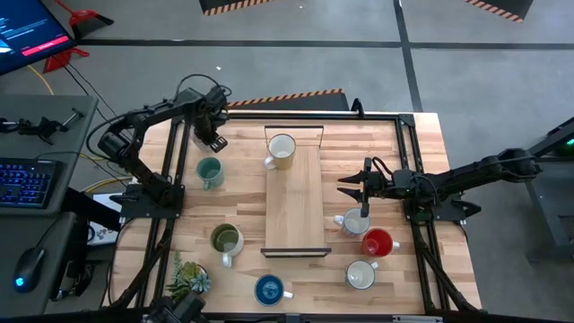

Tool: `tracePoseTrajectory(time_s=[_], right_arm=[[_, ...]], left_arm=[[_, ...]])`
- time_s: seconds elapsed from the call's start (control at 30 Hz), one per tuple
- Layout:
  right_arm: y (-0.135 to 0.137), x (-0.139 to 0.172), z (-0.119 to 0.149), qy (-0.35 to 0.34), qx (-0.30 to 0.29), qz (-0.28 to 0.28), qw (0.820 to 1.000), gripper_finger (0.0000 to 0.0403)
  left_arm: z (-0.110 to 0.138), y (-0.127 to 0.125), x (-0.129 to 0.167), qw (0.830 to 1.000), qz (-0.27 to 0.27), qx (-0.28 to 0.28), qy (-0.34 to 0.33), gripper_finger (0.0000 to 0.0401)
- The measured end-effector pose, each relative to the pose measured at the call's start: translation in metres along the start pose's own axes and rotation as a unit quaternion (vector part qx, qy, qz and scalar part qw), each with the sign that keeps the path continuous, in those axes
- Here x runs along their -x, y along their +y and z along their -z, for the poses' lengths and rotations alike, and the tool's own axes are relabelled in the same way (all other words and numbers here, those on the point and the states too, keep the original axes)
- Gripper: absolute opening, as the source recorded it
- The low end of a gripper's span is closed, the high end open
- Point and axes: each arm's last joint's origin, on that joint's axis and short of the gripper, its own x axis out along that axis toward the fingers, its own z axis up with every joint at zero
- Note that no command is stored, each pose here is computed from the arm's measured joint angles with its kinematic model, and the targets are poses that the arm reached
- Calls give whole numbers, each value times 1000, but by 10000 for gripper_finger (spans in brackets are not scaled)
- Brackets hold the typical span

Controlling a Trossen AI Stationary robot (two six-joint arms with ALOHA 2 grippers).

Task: Place coffee mugs
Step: Put the white and gray patterned mug on the shelf

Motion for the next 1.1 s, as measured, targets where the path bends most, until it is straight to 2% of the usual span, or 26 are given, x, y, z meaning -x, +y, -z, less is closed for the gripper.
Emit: tracePoseTrajectory(time_s=[0.23,0.43,0.57,0.73,1.1], right_arm=[[0,0,1,5,1,3,1000,112],[0,0,2,8,2,6,1000,112],[-1,0,2,10,2,15,1000,112],[-1,0,2,12,-6,17,1000,112],[-1,0,2,12,-6,22,1000,112]], left_arm=[[-9,-8,56,999,-8,-19,-37,8],[-2,-37,101,997,-7,-56,-57,8],[2,-64,124,991,-6,-89,-97,8],[12,-102,136,987,4,-124,-104,8],[38,-176,139,973,29,-192,-124,8]])
